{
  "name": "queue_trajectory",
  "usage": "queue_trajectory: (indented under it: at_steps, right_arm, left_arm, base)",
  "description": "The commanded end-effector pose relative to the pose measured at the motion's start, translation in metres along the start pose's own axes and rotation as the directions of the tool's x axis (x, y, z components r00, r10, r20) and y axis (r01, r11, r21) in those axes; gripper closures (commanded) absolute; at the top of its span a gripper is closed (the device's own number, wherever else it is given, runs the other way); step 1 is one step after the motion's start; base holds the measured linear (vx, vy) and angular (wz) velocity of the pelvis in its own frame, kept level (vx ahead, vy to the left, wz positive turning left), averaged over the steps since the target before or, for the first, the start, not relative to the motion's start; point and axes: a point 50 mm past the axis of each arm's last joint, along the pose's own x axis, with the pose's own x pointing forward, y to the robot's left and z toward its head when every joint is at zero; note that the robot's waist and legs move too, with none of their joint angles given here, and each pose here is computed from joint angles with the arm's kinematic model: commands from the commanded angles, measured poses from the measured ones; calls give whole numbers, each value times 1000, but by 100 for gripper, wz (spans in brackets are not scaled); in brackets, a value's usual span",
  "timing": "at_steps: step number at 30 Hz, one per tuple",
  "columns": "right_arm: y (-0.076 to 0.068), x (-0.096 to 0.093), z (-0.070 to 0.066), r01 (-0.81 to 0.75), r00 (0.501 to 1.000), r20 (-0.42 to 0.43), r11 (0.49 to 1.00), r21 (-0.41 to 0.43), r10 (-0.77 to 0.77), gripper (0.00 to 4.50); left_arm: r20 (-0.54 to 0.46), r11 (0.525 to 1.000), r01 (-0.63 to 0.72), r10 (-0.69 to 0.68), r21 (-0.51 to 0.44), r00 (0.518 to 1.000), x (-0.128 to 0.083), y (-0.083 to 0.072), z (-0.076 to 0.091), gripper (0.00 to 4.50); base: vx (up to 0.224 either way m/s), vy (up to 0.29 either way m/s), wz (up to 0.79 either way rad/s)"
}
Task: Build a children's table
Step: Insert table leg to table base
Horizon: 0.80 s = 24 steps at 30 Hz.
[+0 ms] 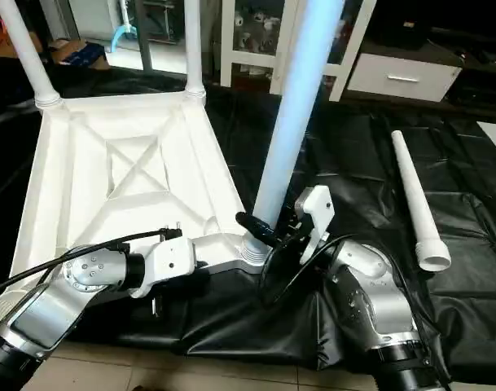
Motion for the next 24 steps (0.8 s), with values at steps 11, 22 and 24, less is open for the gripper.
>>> queue_trajectory:
  at_steps: [11,22,24]
  right_arm:
    - [-1,-7,-8,37,997,-62,999,26,-36,211]
    - [-1,-7,1,36,998,-46,999,-18,-36,211]
    - [-1,-8,3,37,998,-43,999,-25,-38,211]
  left_arm:
    - [12,1000,21,-21,-16,1000,5,-5,-4,450]
    - [11,1000,24,-24,-20,1000,4,-6,-4,450]
    - [10,1000,25,-24,-20,1000,4,-6,-4,450]
  base:
    - [0,0,0]
    - [0,0,0]
    - [0,0,0]
